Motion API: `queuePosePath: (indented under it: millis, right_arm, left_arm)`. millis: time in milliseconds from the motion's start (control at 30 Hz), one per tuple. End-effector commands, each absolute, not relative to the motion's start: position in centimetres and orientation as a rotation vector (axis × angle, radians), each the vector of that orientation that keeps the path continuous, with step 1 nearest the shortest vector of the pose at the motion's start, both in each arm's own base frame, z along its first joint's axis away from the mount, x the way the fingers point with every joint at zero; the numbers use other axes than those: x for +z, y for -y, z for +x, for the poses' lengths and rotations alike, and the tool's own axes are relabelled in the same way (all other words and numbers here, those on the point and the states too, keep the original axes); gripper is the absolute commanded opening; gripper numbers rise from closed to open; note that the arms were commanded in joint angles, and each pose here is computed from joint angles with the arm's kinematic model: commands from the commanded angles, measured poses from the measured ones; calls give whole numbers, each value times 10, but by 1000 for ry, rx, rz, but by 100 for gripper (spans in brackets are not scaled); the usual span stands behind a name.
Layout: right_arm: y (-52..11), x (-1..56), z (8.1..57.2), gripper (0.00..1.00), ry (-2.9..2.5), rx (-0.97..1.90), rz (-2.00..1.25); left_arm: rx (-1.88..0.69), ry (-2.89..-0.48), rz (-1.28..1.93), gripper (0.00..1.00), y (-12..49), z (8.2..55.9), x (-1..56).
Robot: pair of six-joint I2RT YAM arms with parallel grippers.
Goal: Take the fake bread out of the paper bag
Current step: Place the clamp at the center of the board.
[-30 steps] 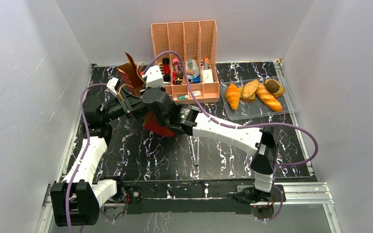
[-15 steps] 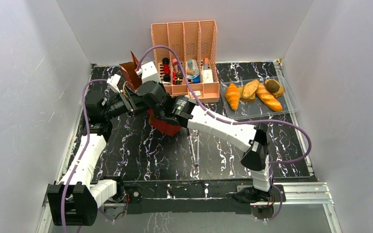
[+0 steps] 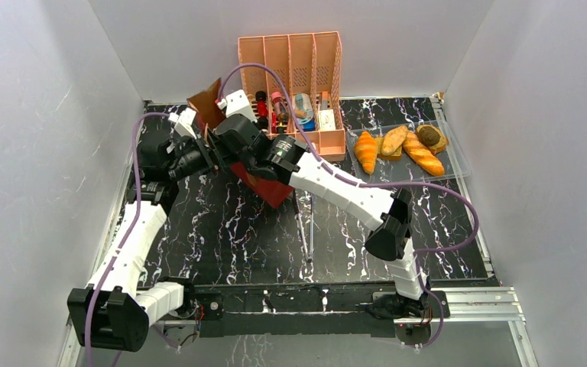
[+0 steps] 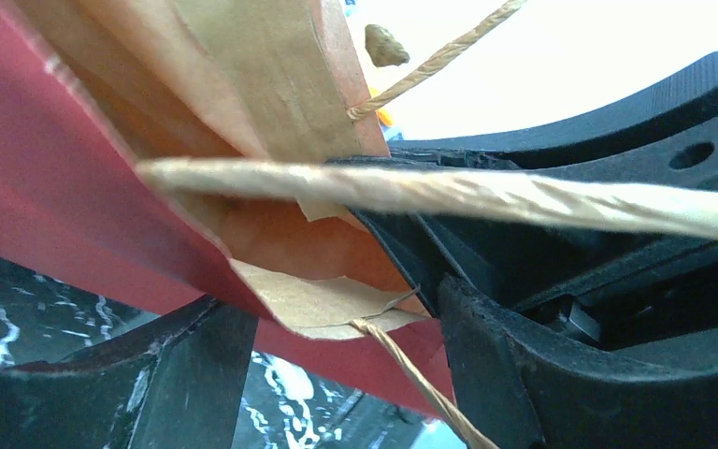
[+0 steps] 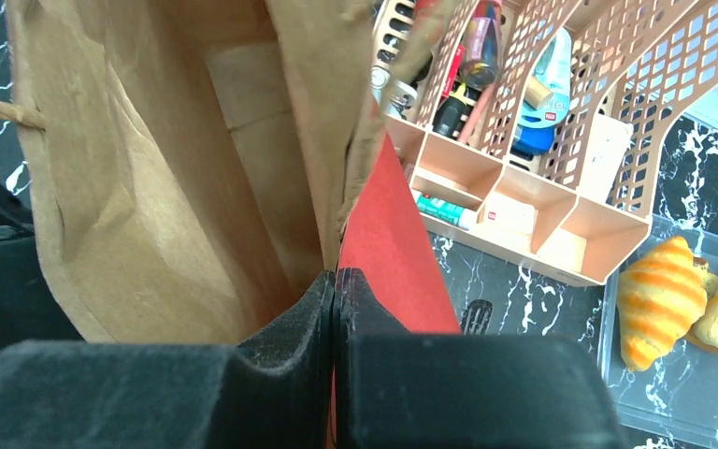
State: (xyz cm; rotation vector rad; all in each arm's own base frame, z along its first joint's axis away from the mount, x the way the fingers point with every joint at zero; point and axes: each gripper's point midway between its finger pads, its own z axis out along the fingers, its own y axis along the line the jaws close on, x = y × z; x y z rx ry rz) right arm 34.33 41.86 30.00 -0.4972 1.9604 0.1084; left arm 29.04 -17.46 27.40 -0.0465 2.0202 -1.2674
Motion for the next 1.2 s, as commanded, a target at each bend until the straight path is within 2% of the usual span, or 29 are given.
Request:
queuePosePath:
  millis: [0, 333, 633, 933, 1167]
  right_arm:
    - [-484, 429, 351, 0, -1607, 623, -230]
    - [-468, 450, 341, 0, -1566, 651, -215]
    - [-421, 487, 308, 0, -1465, 732, -148]
    - [-398, 508, 299, 0, -1416, 715, -125]
    - [-402, 498, 309, 0, -1438, 662, -111]
  left_arm:
    - [-1492, -2331, 336, 68, 217, 196, 221]
    - [-1342, -2491, 247, 68, 209, 211, 187]
    - [-1315, -2515, 150, 70, 208, 219, 173]
    - [-1438, -2431, 122, 71, 218, 222, 185]
    - [-1567, -2309, 262, 69, 223, 200, 209]
